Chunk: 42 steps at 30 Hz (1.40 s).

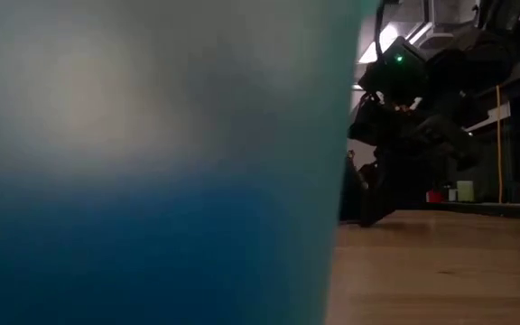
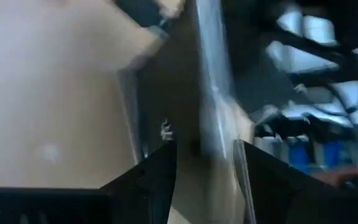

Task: Pick & place jewel cases by type
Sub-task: Put the black cd case into the transparent bin

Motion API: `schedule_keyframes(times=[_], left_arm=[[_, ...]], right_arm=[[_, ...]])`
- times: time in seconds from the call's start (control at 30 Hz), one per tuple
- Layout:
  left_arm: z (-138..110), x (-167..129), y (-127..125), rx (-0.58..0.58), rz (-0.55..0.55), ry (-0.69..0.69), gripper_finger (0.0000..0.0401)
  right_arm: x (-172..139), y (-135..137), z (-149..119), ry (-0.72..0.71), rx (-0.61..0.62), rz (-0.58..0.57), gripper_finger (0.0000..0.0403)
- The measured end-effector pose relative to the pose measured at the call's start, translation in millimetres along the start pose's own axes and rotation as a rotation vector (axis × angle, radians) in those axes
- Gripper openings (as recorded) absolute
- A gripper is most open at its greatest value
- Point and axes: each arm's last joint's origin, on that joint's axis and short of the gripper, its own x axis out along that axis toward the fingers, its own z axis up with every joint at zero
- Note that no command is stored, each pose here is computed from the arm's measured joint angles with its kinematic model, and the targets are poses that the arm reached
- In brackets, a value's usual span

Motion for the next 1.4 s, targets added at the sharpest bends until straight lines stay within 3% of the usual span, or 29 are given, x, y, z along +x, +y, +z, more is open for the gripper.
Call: schedule_keyframes(times=[0.13, 0.3, 0.47, 0.8, 0.97, 1.23, 1.4], left_arm=[[8.7, 1.9, -15.7, 0.045, 0.008, -0.036, 0.0151], [-4.4, 8.2, -22.4, 0.07, 0.094, 0.051, 0.014], [-4.1, 7.8, -20.3, 0.059, 0.145, 0.019, 0.0115], [-9.9, 4.3, -9.5, 0.075, 0.242, 0.09, 0.0064], [-10.5, 3.3, -7.7, 0.066, 0.25, 0.105, 0.0089], [-12.6, -3.1, 1.4, 0.022, 0.284, 0.188, 0.0177], [-13.2, -14.6, 12.3, -0.019, 0.361, 0.25, 0.0213]], right_arm=[[0.0, -0.2, 0.0, 0.0, -0.003, -0.008, 0.001], [-0.2, -0.3, 0.1, -0.001, -0.004, -0.01, 0.001], [-0.2, -0.3, 0.4, -0.003, -0.005, -0.009, 0.001], [-0.4, -0.2, 0.2, -0.002, -0.002, -0.002, 0.001], [-0.4, -0.2, 0.1, -0.001, -0.002, -0.002, 0.001], [-0.4, -0.2, -0.3, 0.002, -0.003, 0.001, 0.001], [-0.4, -0.2, -0.6, 0.005, -0.008, 0.002, 0.001]])
